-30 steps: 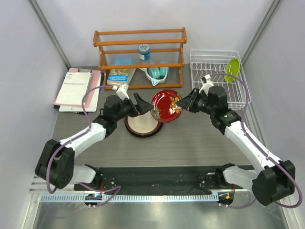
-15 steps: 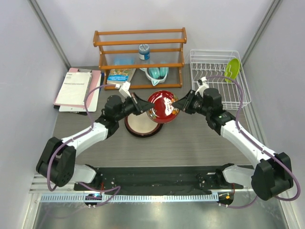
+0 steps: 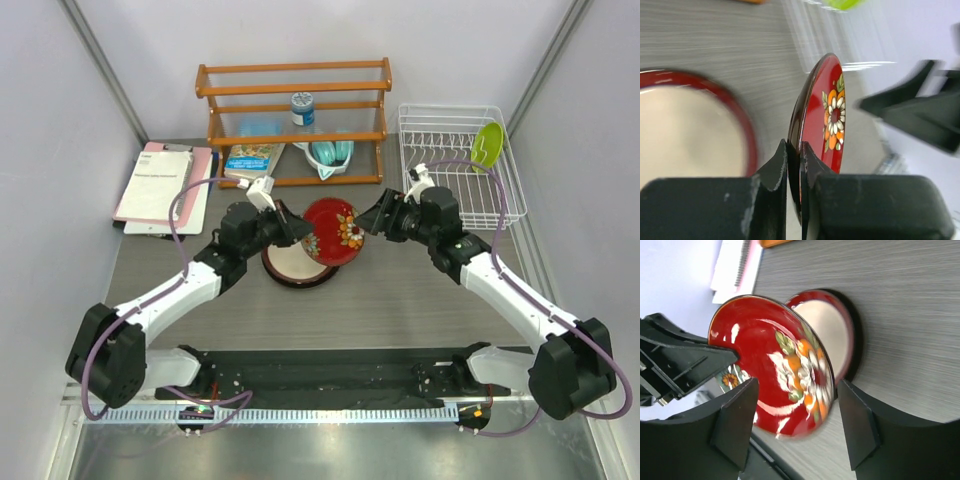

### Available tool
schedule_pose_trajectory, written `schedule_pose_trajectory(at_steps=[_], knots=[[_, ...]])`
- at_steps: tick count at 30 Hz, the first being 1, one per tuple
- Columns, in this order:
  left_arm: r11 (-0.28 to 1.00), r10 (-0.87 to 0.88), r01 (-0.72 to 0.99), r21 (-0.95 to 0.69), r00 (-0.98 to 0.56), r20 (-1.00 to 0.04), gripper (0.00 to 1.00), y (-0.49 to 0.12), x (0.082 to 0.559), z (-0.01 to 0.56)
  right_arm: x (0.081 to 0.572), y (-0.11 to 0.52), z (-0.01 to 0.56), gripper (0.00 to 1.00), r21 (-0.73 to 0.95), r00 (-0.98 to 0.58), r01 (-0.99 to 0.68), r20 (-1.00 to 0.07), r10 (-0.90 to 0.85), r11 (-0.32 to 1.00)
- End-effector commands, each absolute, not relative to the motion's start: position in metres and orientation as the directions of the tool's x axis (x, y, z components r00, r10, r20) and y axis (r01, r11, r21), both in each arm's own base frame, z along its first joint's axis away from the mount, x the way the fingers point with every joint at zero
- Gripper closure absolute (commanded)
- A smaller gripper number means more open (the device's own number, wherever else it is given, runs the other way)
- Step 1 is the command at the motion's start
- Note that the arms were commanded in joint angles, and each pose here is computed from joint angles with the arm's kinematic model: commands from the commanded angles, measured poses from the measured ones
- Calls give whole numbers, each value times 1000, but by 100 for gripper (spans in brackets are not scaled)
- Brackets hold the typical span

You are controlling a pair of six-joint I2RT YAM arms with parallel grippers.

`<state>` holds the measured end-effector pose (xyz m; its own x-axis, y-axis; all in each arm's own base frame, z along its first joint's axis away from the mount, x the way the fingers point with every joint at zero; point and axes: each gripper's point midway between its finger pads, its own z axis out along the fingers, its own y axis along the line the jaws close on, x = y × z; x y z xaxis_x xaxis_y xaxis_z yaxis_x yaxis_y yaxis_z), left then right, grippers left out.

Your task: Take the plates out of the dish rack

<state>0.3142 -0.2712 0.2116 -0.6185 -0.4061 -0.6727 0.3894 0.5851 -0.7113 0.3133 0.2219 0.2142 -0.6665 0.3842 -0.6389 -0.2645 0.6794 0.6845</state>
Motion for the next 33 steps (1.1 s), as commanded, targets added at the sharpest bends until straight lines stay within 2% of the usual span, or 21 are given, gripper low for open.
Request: schedule_pose_trajectory(at_steps=[1,2,3,6,9,18,33], knots=[[781,-353,292,-552,-522,-776,100,-228,332,204,325,201,238,30,587,-563,-265,-739,371,765],[792,-345,282,-542,-526,-778,100,-225,331,201,328,194,236,21,566,-548,-245,-750,370,787],[810,-337,267,-522,-516,-787,100,-220,332,198,328,191,237,17,560,-541,-240,-756,370,793],[838,-332,220,-499,-520,-787,100,-208,336,186,327,184,236,17,542,-533,-226,-764,363,809],[815,-363,202,-544,-554,-749,100,-206,339,174,326,178,233,16,529,-530,-213,-769,357,822],[823,-374,154,-547,-577,-726,100,-197,353,144,324,170,226,15,508,-537,-194,-771,342,839],[843,-353,62,-535,-687,-635,98,-197,350,78,333,133,250,13,423,-467,-130,-824,321,897]])
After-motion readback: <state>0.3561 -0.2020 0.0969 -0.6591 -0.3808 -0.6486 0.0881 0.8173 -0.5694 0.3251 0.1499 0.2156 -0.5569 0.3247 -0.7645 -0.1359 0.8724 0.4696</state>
